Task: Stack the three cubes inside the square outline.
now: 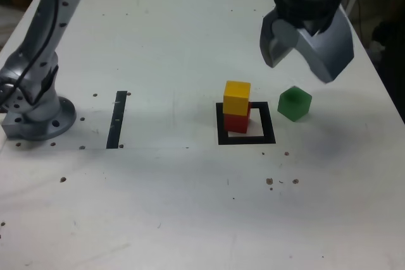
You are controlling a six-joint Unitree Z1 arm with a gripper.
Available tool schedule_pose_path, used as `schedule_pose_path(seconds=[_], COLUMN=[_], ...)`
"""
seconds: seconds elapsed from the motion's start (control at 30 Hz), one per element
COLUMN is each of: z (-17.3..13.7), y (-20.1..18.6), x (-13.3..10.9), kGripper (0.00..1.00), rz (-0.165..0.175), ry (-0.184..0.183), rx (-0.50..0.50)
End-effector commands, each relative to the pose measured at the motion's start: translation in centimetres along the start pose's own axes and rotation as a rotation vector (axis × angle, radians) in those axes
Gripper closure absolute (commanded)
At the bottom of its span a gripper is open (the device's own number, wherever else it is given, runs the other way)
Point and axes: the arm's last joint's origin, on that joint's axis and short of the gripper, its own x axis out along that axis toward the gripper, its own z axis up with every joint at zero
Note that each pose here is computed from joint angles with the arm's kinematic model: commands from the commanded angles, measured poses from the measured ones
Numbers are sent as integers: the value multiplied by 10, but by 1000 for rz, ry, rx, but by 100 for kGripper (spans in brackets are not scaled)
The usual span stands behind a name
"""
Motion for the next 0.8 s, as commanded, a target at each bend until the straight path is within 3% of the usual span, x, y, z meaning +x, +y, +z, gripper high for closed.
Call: schedule_pose_path(seconds=[0.0,0.2,0.4,0.77], z=[5,13,20,24], y=[2,8,11,12], x=[11,42,54,69], kGripper=[4,5,7,24], rz=[-12,-45,-36,-73], ry=[21,80,85,107], rx=[6,17,17,22])
